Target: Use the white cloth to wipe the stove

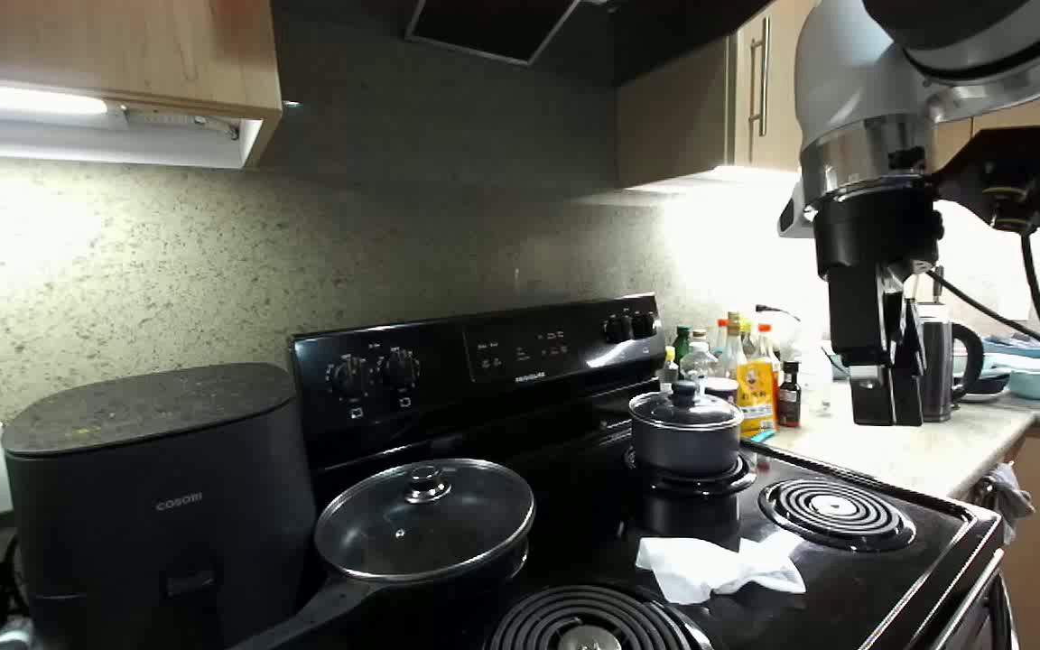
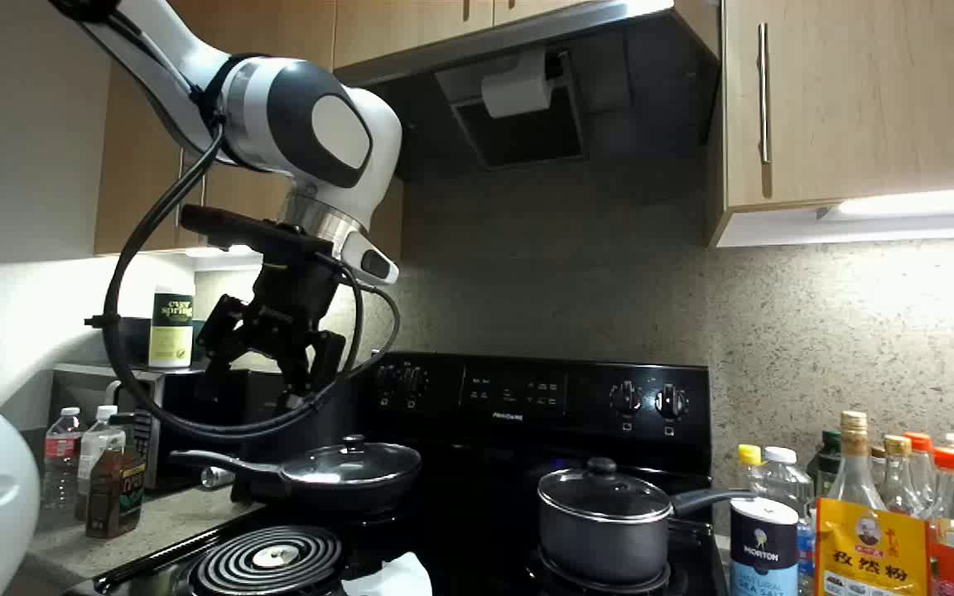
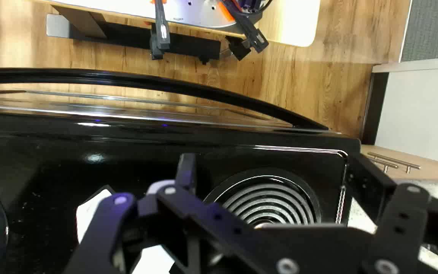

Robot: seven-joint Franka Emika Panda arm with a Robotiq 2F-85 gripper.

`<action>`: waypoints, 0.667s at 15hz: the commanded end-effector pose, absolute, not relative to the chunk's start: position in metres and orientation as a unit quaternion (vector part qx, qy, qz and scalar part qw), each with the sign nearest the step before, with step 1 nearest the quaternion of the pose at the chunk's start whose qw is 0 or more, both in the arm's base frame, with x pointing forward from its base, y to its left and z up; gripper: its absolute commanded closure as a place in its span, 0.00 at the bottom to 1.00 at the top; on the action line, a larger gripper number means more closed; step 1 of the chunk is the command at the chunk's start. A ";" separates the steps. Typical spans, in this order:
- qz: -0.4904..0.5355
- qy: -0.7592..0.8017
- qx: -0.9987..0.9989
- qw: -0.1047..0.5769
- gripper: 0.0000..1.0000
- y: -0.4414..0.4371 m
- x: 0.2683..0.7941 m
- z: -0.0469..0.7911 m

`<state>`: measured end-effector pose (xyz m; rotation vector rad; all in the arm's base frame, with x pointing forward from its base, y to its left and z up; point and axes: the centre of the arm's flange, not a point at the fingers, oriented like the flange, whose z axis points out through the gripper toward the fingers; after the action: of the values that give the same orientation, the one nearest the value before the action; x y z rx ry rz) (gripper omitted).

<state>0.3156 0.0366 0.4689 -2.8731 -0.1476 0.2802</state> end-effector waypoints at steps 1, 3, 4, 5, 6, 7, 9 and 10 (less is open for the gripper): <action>0.096 -0.051 -0.986 0.125 0.00 0.037 0.316 0.469; 0.096 -0.051 -0.986 0.125 0.00 0.037 0.316 0.469; 0.096 -0.051 -0.986 0.125 0.00 0.037 0.316 0.469; 0.096 -0.051 -0.986 0.125 0.00 0.037 0.316 0.469; 0.096 -0.051 -0.986 0.125 0.00 0.037 0.316 0.469; 0.097 -0.043 -0.987 0.120 0.00 0.034 0.321 0.466; 0.104 -0.025 -0.988 0.113 0.00 0.026 0.335 0.457; 0.106 -0.016 -0.988 0.110 0.00 0.021 0.341 0.451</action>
<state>0.3193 0.0311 0.4656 -2.8788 -0.1170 0.2842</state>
